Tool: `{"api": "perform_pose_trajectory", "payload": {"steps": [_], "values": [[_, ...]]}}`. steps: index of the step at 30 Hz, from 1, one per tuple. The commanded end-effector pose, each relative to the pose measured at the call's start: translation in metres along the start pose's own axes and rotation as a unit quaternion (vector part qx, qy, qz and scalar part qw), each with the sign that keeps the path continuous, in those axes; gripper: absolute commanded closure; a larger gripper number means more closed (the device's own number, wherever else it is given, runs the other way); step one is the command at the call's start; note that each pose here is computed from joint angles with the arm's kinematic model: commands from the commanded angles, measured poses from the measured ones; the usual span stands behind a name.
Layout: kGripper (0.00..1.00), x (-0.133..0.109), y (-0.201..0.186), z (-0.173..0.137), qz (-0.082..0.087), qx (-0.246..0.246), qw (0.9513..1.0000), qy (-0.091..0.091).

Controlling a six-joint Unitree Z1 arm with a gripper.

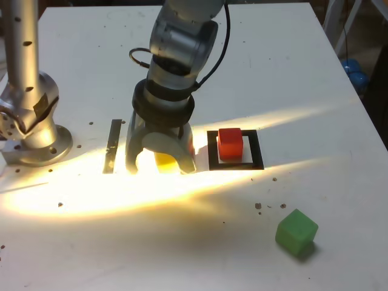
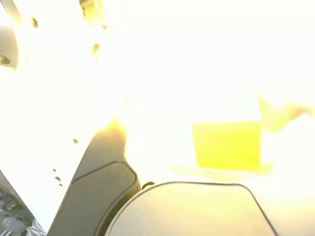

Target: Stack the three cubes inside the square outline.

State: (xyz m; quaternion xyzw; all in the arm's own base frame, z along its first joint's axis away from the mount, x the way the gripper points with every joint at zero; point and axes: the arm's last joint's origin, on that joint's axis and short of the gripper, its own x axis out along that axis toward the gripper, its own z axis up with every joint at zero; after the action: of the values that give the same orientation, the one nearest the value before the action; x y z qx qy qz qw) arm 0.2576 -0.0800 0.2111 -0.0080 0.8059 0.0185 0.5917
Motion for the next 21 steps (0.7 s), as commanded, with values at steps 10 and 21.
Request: {"api": "perform_pose_trajectory", "payload": {"steps": [10, 21], "values": [[0.72, 0.0011, -0.0004, 0.0031, 0.004, 0.003, 0.9998, -0.017], [0.72, 0.0010, -0.0003, 0.0033, 0.005, 0.003, 0.9998, -0.018]]}}
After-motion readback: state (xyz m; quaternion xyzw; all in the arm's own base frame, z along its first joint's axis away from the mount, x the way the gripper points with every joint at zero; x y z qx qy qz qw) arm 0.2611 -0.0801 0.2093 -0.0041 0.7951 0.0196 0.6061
